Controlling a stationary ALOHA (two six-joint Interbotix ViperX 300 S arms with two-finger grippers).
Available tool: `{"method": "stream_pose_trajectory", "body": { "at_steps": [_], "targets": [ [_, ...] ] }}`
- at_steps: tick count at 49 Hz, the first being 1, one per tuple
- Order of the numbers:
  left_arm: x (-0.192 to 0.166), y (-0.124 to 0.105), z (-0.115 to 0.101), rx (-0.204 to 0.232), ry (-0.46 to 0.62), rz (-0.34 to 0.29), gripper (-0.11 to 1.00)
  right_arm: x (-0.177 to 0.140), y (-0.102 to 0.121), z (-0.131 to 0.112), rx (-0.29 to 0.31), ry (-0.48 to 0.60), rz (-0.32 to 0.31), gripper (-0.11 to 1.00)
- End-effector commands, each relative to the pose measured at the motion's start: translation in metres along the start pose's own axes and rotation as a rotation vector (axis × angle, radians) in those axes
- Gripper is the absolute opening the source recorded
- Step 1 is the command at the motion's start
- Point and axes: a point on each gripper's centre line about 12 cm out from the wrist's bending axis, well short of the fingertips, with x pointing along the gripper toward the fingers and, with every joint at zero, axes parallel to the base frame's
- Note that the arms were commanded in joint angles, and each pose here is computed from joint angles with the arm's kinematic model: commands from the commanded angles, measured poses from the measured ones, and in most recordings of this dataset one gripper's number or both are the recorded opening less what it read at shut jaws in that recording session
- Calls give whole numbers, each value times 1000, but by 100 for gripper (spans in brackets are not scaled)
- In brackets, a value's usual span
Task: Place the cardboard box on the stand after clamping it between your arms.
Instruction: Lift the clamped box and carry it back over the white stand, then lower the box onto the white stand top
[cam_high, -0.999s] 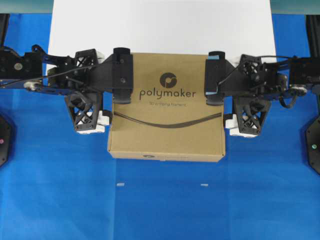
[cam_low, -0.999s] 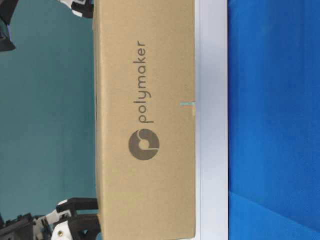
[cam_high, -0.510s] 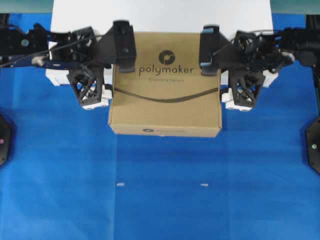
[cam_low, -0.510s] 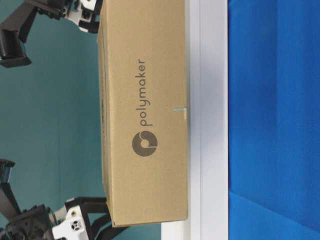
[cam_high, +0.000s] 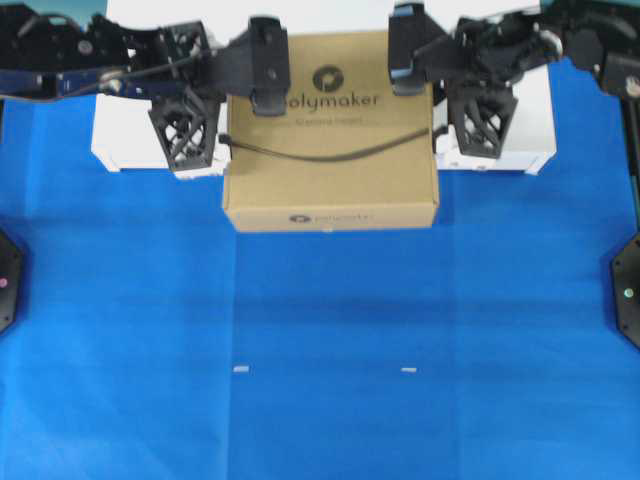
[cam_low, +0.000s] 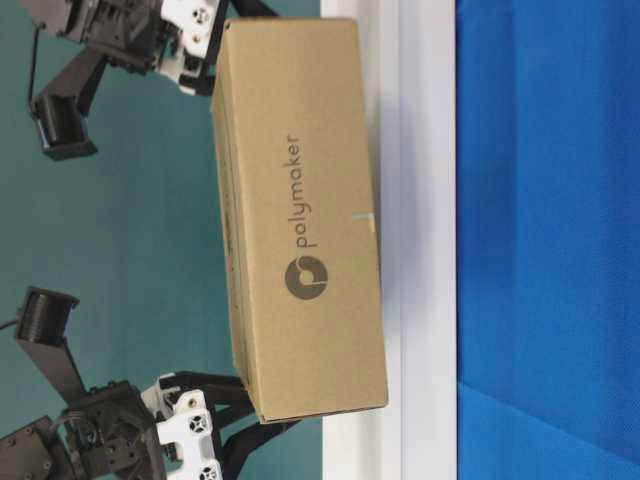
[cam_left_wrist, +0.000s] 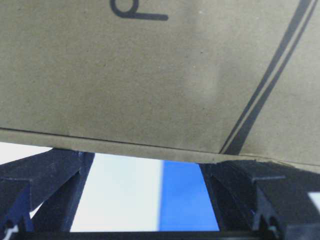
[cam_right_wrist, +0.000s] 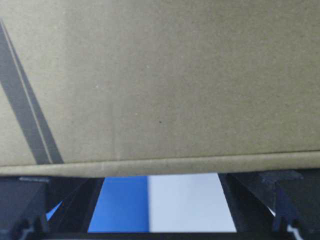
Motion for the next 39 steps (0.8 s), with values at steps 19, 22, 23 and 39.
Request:
{"method": "stream_pose_trajectory", "body": {
  "at_steps": [19,22,23,39],
  "targets": [
    [-40,57,99,1,-314,139,81,-32,-33,79,36,-306,66,97],
    [-36,64,100,3,-308,148,81,-30,-41,78,40,-305,64,97],
    [-34,66,100,2,-306,151,81,-29,-43,77,40,-305,62,97],
    [-24,93,98,-33,-291,188,81,-19,-73,71,22,-275,69,97]
  ]
}}
